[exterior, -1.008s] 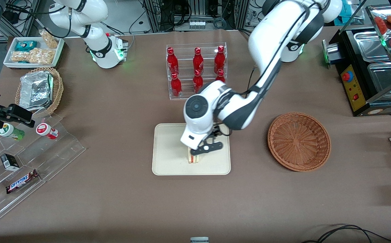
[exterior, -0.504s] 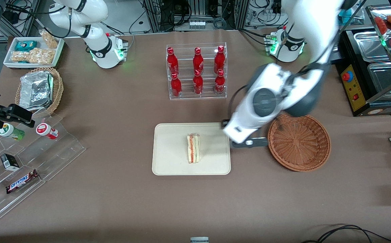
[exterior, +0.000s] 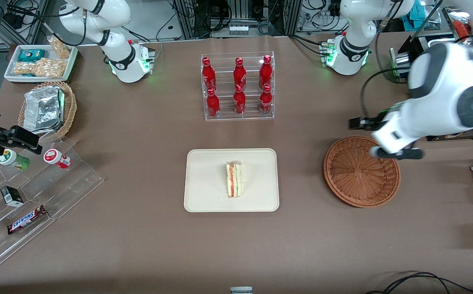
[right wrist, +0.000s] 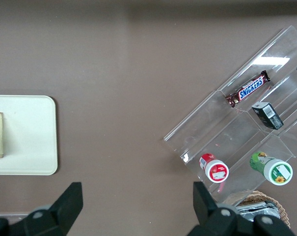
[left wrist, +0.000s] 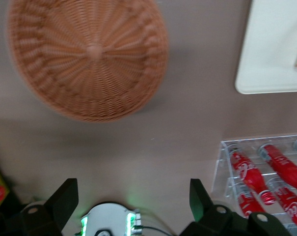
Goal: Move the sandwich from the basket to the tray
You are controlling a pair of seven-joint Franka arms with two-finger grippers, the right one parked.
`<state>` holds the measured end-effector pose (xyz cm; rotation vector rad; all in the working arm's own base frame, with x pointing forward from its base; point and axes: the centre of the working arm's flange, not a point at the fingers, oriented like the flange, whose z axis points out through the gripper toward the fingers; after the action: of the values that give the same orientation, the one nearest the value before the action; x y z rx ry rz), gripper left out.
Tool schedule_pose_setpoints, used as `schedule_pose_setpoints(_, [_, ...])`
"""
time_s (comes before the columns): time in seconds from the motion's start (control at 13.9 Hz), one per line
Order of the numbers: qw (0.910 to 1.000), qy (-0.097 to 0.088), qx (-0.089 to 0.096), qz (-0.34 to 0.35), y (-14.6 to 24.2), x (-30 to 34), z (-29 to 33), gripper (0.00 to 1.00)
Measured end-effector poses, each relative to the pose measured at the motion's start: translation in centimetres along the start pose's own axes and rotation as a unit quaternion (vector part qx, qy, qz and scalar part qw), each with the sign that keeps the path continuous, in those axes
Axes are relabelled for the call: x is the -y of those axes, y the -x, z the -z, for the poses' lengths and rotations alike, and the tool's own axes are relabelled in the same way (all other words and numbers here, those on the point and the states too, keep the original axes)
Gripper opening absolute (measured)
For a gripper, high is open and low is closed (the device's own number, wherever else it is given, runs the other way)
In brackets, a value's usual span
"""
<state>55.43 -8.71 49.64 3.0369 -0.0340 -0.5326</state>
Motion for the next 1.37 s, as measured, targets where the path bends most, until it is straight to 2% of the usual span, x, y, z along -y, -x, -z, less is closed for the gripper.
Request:
schedule_pose_setpoints(0.14, [0.9993,-0.036,-0.003,0.013,1.5,1.8,0.7,1.0])
schedule_pose_setpoints(0.29, [0.9983,-0.053,-0.01,0.022,3.4,2.5,1.7,1.0])
schedule_pose_setpoints(0.58, [0.9965,-0.053,-0.037,0.052,7.5,5.1,5.6,1.0])
schedule_pose_setpoints(0.79, [0.9959,-0.055,-0.049,0.053,10.0,4.6,9.1,1.0])
schedule_pose_setpoints(1.01, [0.994,-0.055,-0.079,0.052,11.3,4.4,12.4,1.0])
schedule_pose_setpoints(1.08, [0.9928,-0.061,-0.087,0.054,11.6,4.5,13.1,1.0])
schedule_pose_setpoints(1.22, [0.9916,-0.073,-0.088,0.06,12.2,4.7,13.9,1.0])
schedule_pose_setpoints(1.37, [0.9916,-0.074,-0.088,0.06,12.3,4.8,14.2,1.0])
